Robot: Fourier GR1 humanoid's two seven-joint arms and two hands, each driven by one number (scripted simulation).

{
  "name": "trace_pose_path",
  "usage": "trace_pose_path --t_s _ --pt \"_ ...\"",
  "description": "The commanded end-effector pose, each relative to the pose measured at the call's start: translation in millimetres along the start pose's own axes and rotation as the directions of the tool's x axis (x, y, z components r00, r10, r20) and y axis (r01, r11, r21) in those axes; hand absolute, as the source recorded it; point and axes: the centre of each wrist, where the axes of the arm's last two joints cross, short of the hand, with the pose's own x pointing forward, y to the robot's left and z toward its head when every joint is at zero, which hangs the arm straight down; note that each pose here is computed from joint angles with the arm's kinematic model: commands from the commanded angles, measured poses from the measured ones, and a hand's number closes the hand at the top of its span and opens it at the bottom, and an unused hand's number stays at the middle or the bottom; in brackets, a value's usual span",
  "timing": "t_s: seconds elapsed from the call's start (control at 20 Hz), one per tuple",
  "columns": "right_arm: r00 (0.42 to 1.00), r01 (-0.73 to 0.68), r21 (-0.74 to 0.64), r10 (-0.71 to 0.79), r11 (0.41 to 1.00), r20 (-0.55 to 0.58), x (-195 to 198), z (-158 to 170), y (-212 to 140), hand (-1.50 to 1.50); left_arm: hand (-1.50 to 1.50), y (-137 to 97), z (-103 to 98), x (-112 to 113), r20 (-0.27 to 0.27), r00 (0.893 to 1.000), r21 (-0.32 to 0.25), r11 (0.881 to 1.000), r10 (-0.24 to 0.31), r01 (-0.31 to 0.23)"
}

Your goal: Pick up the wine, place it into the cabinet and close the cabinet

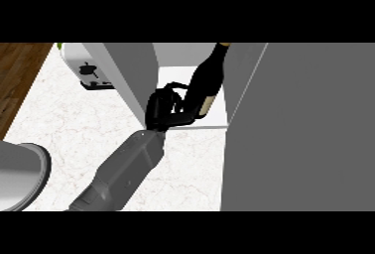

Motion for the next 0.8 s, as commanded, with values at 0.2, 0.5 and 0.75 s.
trace_pose_path --t_s 0.2,0.5,0.75 --pt "1.0 0.001 0.009 -0.001 1.0 0.01 3 9 -5 -1.5 1.5 0 -20 10 0.025 1.0 -0.009 1.0 0.012 -0.012" --pt "1.0 -0.024 0.018 0.024 1.0 0.007 -5 -7 9 -1.5 1.5 -11 -36 24 -0.027 0.999 0.051 0.998 -0.025 0.026" --pt "1.0 -0.001 0.013 0.001 1.0 0.019 -1 -20 -6 -1.5 1.5 10 -21 6 -0.05 0.997 0.077 0.995 -0.059 0.063"
